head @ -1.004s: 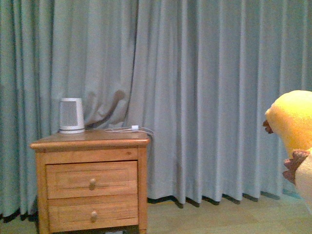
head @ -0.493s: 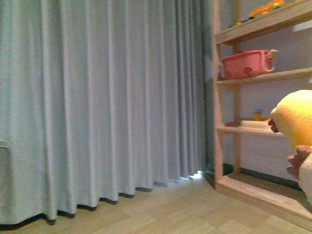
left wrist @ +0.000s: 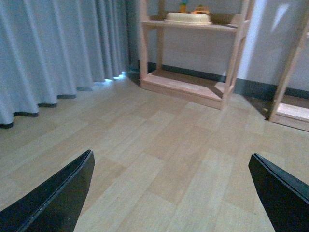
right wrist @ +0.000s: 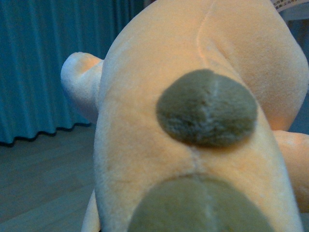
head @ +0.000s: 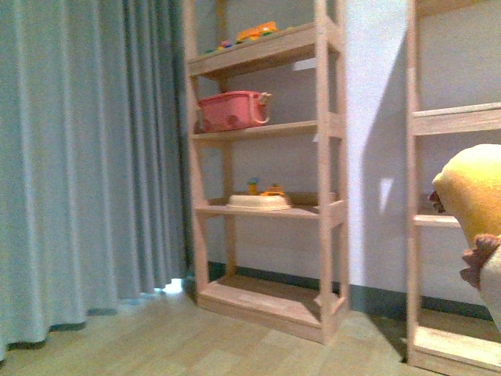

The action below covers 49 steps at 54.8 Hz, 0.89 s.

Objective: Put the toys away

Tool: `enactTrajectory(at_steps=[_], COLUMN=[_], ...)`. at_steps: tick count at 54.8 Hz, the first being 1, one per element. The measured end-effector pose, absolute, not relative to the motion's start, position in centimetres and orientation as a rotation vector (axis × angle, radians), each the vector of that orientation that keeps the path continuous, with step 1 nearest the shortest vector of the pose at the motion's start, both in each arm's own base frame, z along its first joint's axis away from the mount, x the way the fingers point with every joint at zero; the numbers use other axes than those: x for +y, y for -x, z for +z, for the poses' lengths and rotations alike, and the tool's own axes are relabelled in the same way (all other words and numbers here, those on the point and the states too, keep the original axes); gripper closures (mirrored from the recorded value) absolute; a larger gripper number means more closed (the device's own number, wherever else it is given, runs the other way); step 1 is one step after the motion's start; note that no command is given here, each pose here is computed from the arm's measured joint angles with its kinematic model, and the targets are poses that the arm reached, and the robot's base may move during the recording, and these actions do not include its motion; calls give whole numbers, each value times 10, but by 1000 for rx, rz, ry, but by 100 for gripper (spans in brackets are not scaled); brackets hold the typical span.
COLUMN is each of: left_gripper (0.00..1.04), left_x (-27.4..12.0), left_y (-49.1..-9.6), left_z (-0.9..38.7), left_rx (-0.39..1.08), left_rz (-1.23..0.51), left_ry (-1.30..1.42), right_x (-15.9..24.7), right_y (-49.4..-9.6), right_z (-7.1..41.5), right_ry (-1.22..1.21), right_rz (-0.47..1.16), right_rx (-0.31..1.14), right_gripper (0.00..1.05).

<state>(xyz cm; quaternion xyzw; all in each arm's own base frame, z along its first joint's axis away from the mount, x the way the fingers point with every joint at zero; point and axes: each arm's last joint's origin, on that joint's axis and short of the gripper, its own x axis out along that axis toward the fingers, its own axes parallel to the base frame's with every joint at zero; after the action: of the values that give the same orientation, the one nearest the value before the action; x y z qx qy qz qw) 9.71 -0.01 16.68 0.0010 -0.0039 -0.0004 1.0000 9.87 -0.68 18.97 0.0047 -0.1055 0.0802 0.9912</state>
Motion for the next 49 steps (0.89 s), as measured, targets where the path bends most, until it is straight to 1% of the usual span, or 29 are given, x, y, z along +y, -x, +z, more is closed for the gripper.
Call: enactTrajectory(at_steps=[38, 49], left_gripper=[6, 6], left_x=[0, 0], left_y=[-97, -97], left_z=[167, 167], left_rx=[-8, -8], left_rz=[-9, -1], left_ry=[-2, -2], right_x=[-7, -7], right_y=[-99, -99], right_z=[190, 190], right_ry=[-11, -8], right_rz=[145, 166], right_rx=[-213, -212], right_gripper=[87, 87])
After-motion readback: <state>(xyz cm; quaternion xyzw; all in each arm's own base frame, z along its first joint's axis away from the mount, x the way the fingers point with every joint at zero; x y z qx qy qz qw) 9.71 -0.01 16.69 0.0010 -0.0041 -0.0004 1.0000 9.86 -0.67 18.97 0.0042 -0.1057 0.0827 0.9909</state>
